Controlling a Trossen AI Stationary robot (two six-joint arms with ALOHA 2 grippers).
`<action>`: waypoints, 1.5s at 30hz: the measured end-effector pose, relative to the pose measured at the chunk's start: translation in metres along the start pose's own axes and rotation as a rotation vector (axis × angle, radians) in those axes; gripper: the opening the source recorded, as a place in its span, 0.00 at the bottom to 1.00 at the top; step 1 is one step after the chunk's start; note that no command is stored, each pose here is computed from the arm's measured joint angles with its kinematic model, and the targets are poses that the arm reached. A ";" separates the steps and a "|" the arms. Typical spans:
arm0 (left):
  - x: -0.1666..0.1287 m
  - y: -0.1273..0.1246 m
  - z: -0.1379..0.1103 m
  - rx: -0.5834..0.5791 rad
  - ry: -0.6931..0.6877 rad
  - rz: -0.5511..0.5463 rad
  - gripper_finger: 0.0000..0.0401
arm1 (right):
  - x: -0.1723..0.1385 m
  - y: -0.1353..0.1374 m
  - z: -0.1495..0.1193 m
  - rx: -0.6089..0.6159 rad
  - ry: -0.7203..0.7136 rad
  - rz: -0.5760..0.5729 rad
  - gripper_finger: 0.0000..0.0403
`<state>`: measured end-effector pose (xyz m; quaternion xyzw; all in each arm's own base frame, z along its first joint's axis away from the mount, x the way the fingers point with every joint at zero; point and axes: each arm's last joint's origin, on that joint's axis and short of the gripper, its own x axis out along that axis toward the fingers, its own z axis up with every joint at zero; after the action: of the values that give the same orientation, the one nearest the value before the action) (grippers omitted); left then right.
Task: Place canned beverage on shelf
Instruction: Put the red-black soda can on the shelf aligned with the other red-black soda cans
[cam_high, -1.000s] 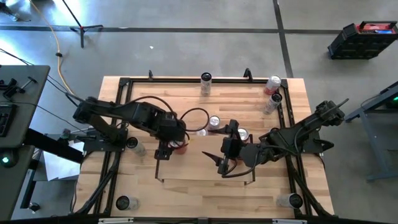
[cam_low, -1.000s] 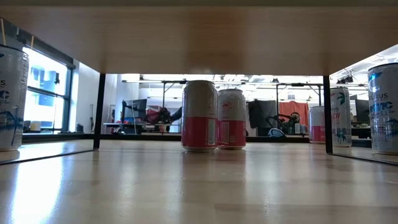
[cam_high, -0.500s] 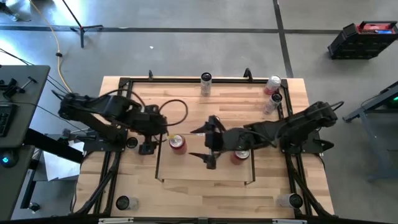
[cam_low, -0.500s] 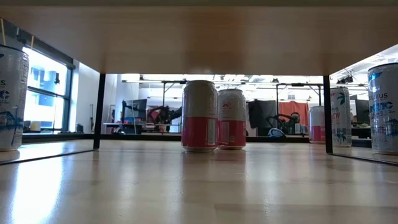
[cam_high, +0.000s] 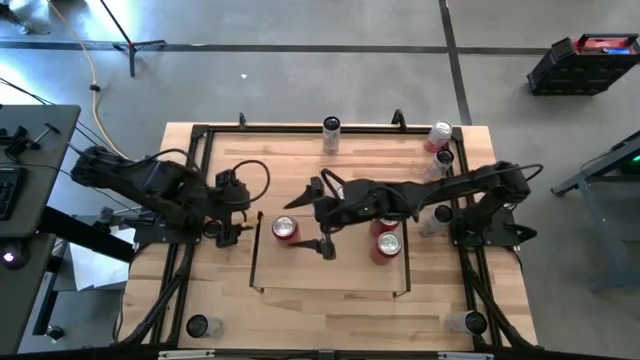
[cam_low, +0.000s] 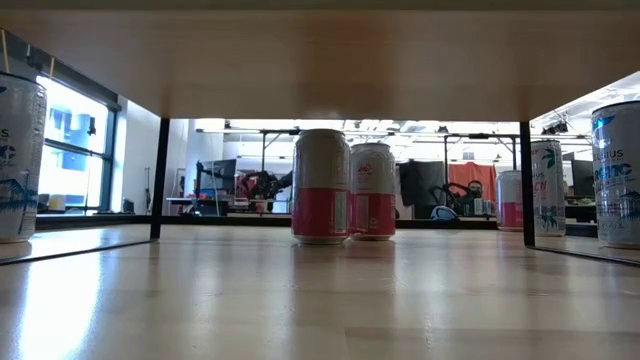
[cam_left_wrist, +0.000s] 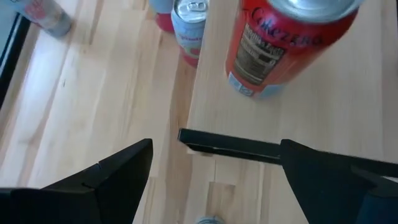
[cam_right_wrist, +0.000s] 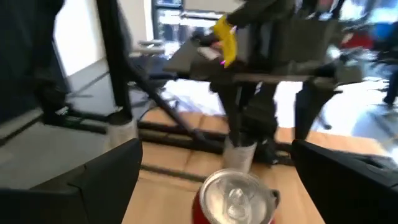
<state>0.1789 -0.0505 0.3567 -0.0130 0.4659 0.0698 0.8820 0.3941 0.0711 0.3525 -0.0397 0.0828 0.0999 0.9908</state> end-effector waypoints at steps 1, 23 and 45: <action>-0.001 0.001 -0.002 0.004 -0.006 -0.003 0.85 | 0.001 -0.003 -0.001 0.007 -0.003 0.016 0.99; 0.011 0.010 -0.026 -0.206 -0.274 0.205 0.85 | 0.015 -0.031 -0.023 -0.051 0.065 0.041 0.99; 0.010 0.009 -0.022 -0.199 -0.309 0.192 0.85 | 0.029 -0.040 -0.042 -0.051 0.092 0.131 0.99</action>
<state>0.1647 -0.0427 0.3365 -0.0445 0.3148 0.2005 0.9267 0.4241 0.0340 0.3084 -0.0642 0.1281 0.1644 0.9759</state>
